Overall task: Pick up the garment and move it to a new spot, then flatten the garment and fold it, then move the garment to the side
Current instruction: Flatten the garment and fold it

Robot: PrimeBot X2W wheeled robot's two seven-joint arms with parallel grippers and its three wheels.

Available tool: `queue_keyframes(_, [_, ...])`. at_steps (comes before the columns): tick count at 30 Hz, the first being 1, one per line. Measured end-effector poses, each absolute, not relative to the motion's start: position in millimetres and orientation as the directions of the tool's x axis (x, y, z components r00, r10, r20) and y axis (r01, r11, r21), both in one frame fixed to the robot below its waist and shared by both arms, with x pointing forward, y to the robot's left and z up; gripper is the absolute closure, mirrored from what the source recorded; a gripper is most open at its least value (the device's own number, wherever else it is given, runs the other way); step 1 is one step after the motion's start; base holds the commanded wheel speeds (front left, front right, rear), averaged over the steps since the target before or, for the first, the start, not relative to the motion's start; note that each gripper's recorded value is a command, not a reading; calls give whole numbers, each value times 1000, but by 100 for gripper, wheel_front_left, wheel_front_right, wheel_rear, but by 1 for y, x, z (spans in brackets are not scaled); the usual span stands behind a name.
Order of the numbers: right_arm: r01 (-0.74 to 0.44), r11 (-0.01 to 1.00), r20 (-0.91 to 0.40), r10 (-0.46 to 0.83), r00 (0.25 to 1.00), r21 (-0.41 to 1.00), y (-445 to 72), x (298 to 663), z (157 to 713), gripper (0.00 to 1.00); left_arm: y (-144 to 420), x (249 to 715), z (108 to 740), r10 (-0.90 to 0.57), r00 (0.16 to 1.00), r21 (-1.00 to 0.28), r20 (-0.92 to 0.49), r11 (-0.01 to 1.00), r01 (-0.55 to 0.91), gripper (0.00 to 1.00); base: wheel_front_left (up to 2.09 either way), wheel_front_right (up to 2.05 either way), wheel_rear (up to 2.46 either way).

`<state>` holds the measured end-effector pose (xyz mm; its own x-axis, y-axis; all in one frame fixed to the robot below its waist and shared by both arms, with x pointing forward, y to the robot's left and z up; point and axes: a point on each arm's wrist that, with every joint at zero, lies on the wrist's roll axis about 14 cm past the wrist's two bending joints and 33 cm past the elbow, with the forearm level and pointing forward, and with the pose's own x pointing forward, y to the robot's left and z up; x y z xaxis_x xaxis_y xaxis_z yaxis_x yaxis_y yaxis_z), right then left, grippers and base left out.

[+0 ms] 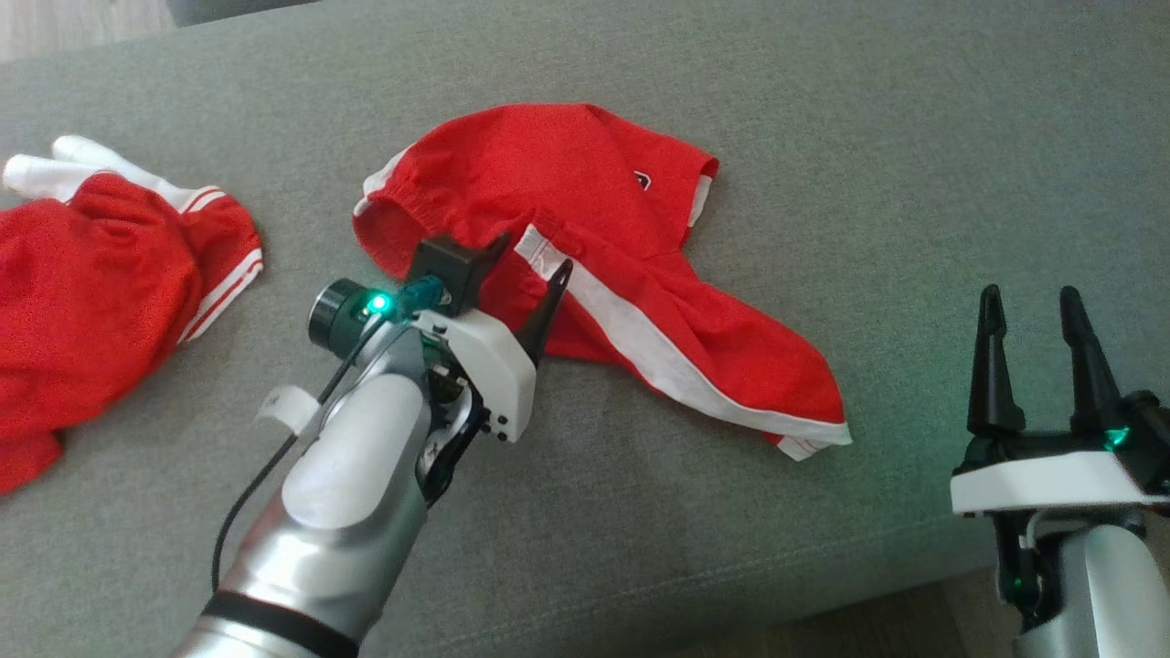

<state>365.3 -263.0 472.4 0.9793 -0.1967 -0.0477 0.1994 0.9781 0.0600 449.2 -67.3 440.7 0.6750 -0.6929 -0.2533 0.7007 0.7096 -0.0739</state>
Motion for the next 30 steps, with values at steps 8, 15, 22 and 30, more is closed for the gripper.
queue_keyframes(8, [219,974,-58,-216,975,58,-269,363,468,0,-75,455,431,-705,650,-61,-282,690,721,0,0,0,0])
queue_keyframes(15, [230,971,-56,-227,972,57,-272,362,467,0,-82,452,423,-723,619,-74,-309,666,742,100,0,0,0])
queue_keyframes(22, [224,973,-56,-221,974,58,-270,363,467,0,-81,454,430,-725,635,-84,-266,674,734,100,0,0,0])
queue_keyframes(30, [101,993,-103,-95,990,54,-228,363,458,0,-74,460,449,-705,684,-79,-187,705,705,100,0,0,0])
